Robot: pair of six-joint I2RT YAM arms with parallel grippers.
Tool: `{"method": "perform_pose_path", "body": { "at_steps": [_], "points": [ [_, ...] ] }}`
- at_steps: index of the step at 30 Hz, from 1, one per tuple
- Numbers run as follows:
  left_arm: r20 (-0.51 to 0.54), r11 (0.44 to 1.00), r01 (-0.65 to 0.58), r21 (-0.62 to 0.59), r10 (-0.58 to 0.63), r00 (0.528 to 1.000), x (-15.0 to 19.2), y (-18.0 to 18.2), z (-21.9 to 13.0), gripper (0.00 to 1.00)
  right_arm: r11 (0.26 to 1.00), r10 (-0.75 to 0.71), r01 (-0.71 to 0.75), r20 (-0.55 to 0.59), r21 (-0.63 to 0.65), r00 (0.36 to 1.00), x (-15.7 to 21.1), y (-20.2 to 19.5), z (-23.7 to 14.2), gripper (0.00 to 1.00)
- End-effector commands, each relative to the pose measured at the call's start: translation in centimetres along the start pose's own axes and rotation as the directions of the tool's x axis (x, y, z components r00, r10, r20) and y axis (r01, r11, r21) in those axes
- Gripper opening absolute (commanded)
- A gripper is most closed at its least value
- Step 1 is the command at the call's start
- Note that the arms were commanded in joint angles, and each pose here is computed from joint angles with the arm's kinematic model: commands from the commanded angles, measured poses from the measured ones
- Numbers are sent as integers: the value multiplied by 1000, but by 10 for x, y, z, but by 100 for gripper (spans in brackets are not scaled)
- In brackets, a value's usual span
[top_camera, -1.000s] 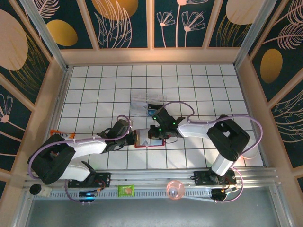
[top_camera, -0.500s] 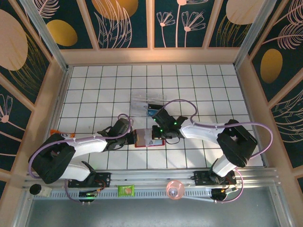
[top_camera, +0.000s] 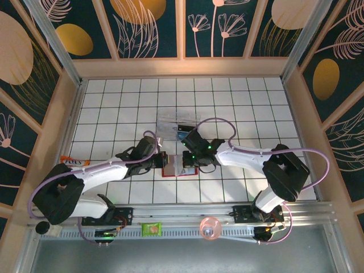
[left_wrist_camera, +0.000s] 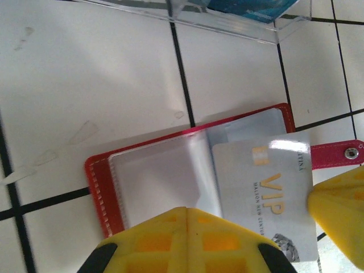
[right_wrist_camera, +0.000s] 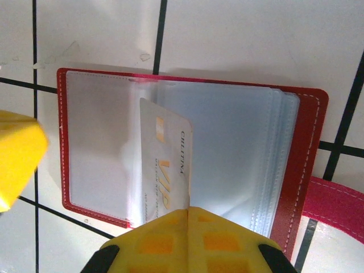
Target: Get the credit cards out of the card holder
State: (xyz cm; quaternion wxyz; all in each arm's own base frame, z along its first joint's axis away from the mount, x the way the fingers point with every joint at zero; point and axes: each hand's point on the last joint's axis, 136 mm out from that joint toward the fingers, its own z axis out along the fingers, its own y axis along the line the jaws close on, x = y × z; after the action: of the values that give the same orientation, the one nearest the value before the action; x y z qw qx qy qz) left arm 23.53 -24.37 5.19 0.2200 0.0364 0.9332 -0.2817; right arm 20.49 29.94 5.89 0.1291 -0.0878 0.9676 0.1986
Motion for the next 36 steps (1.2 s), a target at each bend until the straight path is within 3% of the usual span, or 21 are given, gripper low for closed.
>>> {"method": "perform_pose_path", "body": {
  "at_steps": [1,17,22,29,32,36],
  "points": [
    [-35,998,-35,47,36,999,3,-16,11,0,999,-29,28,26,31,999,-6,2,-8,0],
    [-130,997,-39,62,47,990,22,-19,43,0,997,-65,65,13,-30,998,-2,19,0,0],
    [-138,997,-33,65,42,989,25,-18,44,0,997,-61,61,7,-55,998,-1,19,6,11],
    [-144,997,-31,66,40,989,27,-17,44,0,996,-48,48,-1,-75,999,-2,17,11,18],
    [-144,998,-29,64,38,989,28,-16,43,0,997,-45,44,-8,-67,999,0,14,14,17],
    [-142,998,-27,61,36,989,28,-16,43,0,998,-44,45,7,-51,999,-2,10,11,1]
  ]
}}
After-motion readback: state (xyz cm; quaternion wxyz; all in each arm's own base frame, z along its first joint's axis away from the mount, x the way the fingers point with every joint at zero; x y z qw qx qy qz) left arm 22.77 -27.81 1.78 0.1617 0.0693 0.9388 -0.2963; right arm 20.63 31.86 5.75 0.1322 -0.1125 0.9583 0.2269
